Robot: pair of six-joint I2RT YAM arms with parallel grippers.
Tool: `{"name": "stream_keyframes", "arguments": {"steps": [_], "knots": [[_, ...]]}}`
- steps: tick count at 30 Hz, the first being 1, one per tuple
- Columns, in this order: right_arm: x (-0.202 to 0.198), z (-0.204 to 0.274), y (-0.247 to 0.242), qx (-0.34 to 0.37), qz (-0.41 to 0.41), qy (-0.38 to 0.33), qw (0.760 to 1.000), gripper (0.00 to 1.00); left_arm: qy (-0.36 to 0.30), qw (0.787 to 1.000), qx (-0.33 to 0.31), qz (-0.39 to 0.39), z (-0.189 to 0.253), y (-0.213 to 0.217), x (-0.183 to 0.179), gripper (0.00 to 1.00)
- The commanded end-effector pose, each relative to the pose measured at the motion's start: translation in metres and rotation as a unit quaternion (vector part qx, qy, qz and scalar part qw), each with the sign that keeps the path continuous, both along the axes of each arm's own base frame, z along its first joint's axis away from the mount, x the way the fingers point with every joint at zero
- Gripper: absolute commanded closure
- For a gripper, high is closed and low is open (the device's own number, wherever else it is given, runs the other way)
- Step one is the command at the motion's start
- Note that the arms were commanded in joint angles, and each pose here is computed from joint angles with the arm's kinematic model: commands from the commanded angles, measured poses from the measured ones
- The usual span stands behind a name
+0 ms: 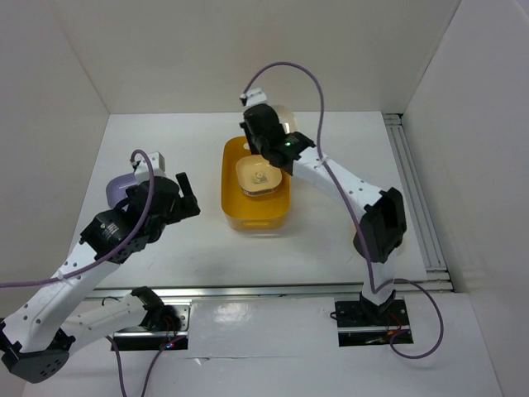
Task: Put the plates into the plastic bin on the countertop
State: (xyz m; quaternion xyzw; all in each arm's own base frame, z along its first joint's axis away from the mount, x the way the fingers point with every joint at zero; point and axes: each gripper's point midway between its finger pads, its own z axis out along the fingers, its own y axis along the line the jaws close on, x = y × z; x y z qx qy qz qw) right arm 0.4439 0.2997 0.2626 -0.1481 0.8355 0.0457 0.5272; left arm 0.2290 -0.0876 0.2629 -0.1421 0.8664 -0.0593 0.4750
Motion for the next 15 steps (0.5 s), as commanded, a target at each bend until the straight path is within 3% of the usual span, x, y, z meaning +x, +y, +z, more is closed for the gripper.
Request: {"name": "stream_keyframes", "arguments": {"steps": [1, 5, 13, 15], "knots": [[0.001, -0.025, 0.023, -0.062, 0.02, 0.025, 0.998, 1.0, -0.008, 1.0, 0.005, 0.022, 0.001, 0.008, 0.0, 0.0], [-0.011, -0.05, 0.049, -0.078, 0.048, 0.044, 0.995, 1.0, -0.007, 1.0, 0.003, 0.03, 0.0, 0.008, 0.002, 0.0], [-0.023, -0.084, 0.053, -0.097, 0.064, 0.062, 0.991, 1.0, -0.003, 0.999, 0.01, 0.034, -0.004, 0.011, 0.0, 0.0], [-0.029, -0.089, 0.054, -0.097, 0.067, 0.067, 0.991, 0.93, -0.003, 0.999, 0.006, 0.036, -0.004, 0.011, 0.0, 0.0]]}}
